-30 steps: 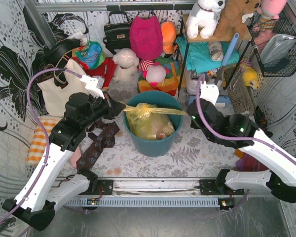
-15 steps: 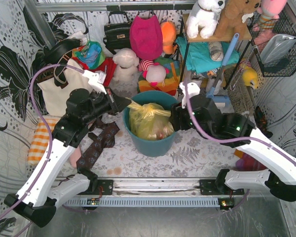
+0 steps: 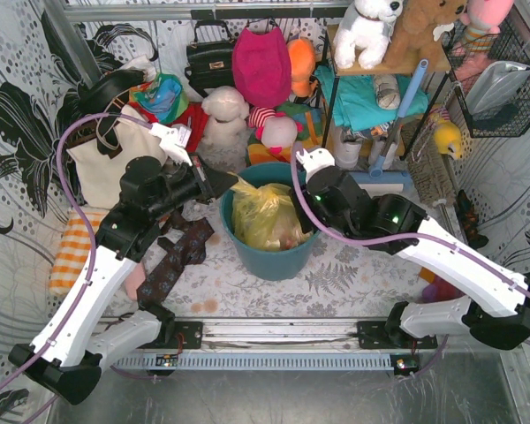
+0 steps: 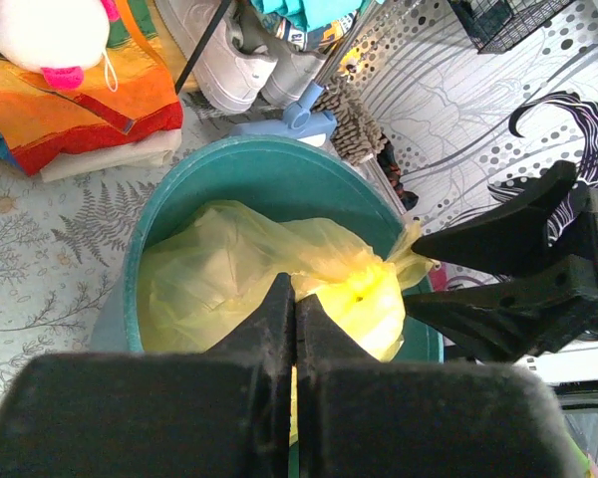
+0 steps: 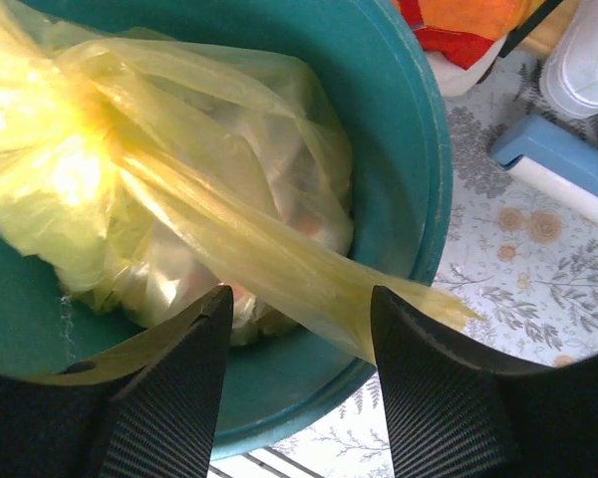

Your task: Tie the trash bag

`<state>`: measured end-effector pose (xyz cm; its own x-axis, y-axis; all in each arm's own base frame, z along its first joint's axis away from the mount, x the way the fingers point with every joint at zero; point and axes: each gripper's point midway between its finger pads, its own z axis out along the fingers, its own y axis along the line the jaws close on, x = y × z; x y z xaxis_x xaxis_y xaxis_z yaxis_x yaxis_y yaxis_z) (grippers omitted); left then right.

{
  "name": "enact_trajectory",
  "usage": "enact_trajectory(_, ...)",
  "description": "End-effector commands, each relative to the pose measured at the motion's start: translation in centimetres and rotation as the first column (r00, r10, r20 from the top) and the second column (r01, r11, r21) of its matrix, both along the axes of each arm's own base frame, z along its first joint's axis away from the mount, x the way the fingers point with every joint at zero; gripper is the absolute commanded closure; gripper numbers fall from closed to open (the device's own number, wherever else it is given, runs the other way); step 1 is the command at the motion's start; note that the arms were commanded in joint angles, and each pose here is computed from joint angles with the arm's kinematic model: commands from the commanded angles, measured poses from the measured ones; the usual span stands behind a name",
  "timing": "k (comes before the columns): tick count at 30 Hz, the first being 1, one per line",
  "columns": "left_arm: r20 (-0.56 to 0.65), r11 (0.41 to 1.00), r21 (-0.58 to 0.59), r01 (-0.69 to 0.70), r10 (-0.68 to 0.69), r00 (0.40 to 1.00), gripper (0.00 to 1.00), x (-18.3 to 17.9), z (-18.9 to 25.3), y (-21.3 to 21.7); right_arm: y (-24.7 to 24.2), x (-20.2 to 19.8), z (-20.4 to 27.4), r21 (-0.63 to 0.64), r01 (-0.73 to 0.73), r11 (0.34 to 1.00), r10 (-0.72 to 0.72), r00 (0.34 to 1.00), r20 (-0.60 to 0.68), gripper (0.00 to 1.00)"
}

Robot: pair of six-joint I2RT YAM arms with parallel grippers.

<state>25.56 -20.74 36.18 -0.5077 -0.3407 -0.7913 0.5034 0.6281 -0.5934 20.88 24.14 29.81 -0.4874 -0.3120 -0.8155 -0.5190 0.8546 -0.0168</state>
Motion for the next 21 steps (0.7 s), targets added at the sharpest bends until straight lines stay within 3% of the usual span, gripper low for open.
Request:
enact_trajectory(1, 0.083, 0.999, -0.048, 0.009, -0.005, 0.997, 1.0, 0.1, 2.8, -0.1, -0.6, 1.3, 0.6, -0.057, 0.041, 0.998, -0.038, 0.998, 0.052, 0.42)
enact_trajectory(6, 0.086, 0.999, -0.049, 0.006, -0.001, 0.996, 1.0, 0.1, 2.9, -0.1, -0.2, 2.5, 0.4, -0.091, 0.065, 0.994, -0.057, 0.995, 0.087, 0.57)
enact_trajectory(11, 0.085, 0.999, -0.047, 0.006, -0.002, 0.996, 1.0, 0.0, 2.8, 0.0, -1.6, 4.0, 0.9, -0.129, 0.182, 0.975, -0.161, 0.974, 0.162, 0.64)
enact_trajectory(14, 0.081, 0.999, -0.048, 0.005, -0.001, 0.997, 1.0, -0.1, 2.6, 0.0, -2.1, 4.5, 1.5, -0.117, 0.22, 0.968, -0.195, 0.961, 0.199, 0.58)
enact_trajectory(17, 0.082, 0.999, -0.051, 0.005, -0.001, 0.997, 1.0, -0.2, 2.6, 0.1, -1.5, 4.6, 2.1, -0.066, 0.195, 0.979, -0.176, 0.959, 0.221, 0.44)
enact_trajectory(21, 0.082, 0.999, -0.052, 0.005, 0.0, 0.997, 1.0, -0.3, 2.6, 0.1, -1.1, 4.8, 2.3, -0.043, 0.182, 0.982, -0.167, 0.957, 0.235, 0.38)
